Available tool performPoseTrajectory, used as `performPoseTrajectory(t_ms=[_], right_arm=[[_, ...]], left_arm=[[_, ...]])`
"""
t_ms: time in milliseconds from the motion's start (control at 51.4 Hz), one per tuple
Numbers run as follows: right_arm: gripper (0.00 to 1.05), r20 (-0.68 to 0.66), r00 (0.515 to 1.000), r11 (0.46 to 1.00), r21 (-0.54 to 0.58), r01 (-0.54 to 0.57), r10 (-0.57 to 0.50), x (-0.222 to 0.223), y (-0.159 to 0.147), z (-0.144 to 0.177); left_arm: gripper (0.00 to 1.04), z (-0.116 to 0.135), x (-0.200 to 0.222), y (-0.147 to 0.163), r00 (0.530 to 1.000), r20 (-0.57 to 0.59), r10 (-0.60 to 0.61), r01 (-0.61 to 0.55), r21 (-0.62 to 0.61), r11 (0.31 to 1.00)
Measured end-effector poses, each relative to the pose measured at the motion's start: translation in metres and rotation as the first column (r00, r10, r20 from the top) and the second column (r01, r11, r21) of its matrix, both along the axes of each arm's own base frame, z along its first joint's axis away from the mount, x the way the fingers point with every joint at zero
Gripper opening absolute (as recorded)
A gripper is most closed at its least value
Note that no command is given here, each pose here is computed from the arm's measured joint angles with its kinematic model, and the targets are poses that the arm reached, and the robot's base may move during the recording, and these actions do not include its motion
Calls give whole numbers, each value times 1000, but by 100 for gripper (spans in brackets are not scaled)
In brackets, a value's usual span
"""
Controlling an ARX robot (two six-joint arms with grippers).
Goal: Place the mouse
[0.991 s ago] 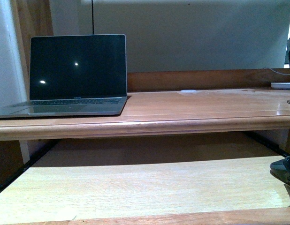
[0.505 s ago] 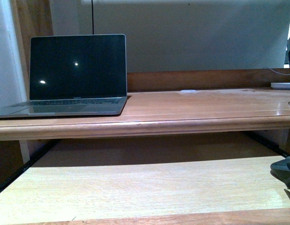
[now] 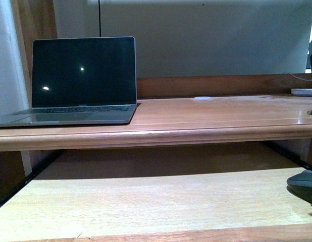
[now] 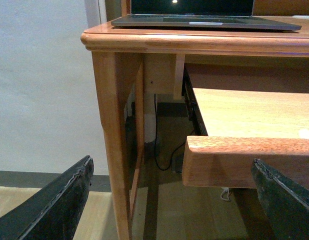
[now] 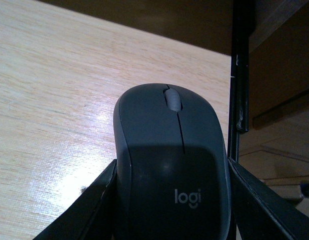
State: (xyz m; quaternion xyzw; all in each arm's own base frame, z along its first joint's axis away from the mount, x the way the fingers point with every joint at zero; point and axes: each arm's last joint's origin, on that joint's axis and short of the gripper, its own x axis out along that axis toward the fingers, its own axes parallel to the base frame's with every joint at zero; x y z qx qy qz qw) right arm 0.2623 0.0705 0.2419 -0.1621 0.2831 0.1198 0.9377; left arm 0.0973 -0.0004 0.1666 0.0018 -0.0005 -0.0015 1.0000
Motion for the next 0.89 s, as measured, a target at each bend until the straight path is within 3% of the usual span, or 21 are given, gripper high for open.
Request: performPoseTrajectory(t_ms=[175,389,622,894], right_arm=[[56,12,1000,999,46,10,-11,-1,-12,18],[56,109,992,988,146,47,-64,-7,-20,73],[56,164,980,975,205,83,-117,-1,18,106],[56,169,970,963,234,130,-172,19,76,118]], left_arm=[[97,0,0,0,1000,0,0,0,0,1000],[97,0,0,0,1000,0,0,0,0,1000],[97,0,0,0,1000,0,0,0,0,1000],[97,0,0,0,1000,0,0,0,0,1000]])
